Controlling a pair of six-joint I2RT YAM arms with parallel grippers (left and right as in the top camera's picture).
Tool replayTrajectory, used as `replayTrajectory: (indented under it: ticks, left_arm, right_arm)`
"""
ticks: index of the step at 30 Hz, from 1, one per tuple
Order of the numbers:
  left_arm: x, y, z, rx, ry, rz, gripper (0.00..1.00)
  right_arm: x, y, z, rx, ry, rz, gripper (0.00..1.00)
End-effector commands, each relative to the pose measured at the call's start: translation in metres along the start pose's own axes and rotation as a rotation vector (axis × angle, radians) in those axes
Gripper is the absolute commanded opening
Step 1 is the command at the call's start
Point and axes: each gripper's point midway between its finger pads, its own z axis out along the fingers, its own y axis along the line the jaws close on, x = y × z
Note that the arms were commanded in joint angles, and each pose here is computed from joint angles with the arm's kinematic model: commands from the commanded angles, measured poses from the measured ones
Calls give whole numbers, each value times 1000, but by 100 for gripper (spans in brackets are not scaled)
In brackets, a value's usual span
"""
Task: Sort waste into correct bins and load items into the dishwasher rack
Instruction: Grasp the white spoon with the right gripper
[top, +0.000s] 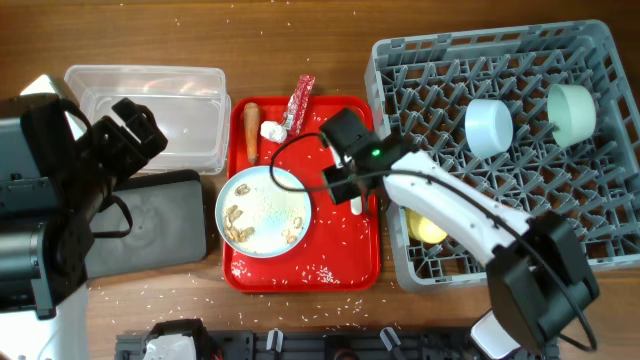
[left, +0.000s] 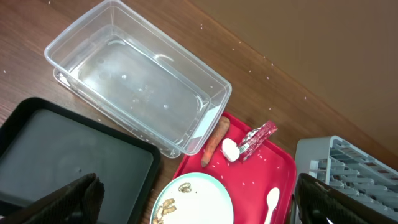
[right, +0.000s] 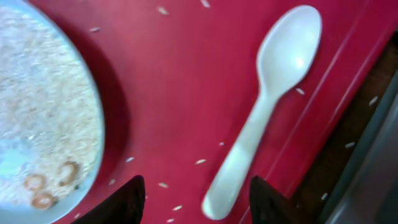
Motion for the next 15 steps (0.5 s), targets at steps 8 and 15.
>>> replayTrajectory:
  ticks: [8,15]
  left_arm:
    - [-5,2,-2,-10,-18,-13,100]
    - [-4,2,-2,-10,-18,-13,100]
  right_arm:
    - [21,-22,80,28,155,2,8]
    - [-42,-13,-21,21,-59,-5,4]
